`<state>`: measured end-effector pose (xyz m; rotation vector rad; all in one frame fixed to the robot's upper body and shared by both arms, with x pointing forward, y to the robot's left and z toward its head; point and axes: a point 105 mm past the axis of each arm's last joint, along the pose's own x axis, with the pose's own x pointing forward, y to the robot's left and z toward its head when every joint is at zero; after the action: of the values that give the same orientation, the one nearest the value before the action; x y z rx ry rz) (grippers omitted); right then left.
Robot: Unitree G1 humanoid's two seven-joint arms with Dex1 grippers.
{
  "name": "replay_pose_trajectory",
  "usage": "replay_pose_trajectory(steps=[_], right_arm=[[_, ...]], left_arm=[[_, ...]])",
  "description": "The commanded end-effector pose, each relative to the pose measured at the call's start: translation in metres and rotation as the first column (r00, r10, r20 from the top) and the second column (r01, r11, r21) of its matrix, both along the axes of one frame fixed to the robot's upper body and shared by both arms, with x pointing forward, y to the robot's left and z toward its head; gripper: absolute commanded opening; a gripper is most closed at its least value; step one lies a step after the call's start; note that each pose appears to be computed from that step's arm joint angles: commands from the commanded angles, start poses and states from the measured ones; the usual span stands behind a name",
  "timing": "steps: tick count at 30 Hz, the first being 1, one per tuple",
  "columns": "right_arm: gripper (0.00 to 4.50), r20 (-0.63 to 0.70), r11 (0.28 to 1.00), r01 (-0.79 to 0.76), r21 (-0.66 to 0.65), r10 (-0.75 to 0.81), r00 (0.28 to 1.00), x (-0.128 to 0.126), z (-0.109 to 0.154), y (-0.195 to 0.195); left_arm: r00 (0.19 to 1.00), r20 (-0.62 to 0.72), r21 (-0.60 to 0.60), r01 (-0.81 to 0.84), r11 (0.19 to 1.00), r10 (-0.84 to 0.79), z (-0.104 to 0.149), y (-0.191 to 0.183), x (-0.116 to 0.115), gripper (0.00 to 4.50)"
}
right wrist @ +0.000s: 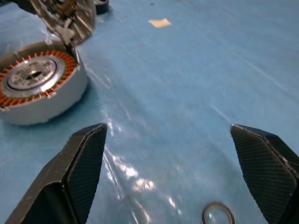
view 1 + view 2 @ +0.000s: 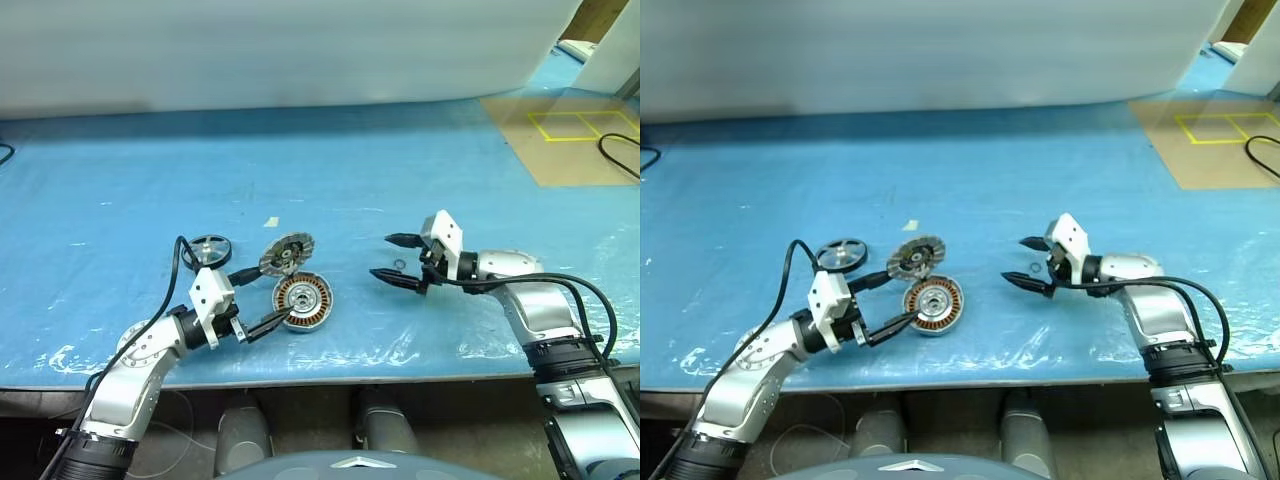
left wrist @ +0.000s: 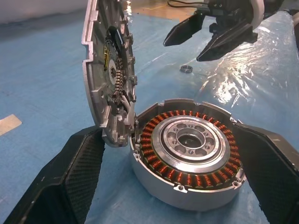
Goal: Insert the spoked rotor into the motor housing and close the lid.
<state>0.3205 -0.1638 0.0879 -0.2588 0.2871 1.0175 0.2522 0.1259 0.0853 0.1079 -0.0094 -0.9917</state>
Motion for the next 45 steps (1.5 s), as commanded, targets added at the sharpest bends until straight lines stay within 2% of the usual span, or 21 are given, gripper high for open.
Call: replay_pose_trajectory(steps=[1, 14, 29, 33, 41, 45], right_arm=[[4.46, 0.038, 0.999, 0.045, -0.008, -0.045, 0.998, 0.003, 0.002, -0.014], [4.46, 0.013, 0.986, 0.167, -0.014, -0.167, 0.986, 0.007, -0.026, -0.038], [4.46, 0.0, 0.99, 0.123, -0.061, -0.124, 0.992, 0.001, -0.035, -0.036], [3.55, -0.005, 0.991, 0.118, -0.067, -0.119, 0.993, 0.0, -0.037, -0.034], [0.77, -0.003, 0.988, 0.132, -0.084, -0.133, 0.991, 0.004, -0.038, -0.036], [0.66, 0.0, 0.988, 0.132, -0.084, -0.132, 0.991, 0.006, -0.037, -0.035]], left_arm=[[0.999, 0.037, -0.007, 0.015, 1.0, -0.015, 0.01, -0.003, 0.001, 4.5], [0.999, 0.028, -0.003, 0.022, 1.0, -0.022, 0.008, -0.001, -0.001, 4.5], [0.999, 0.023, 0.005, 0.023, 1.0, -0.023, 0.007, -0.001, -0.002, 4.5], [0.999, 0.024, 0.005, 0.021, 1.0, -0.021, 0.009, -0.002, -0.002, 4.5], [1.0, 0.025, 0.005, 0.016, 1.0, -0.016, 0.01, -0.002, -0.002, 4.5], [1.0, 0.022, 0.009, 0.013, 1.0, -0.013, 0.009, -0.001, -0.001, 4.5]])
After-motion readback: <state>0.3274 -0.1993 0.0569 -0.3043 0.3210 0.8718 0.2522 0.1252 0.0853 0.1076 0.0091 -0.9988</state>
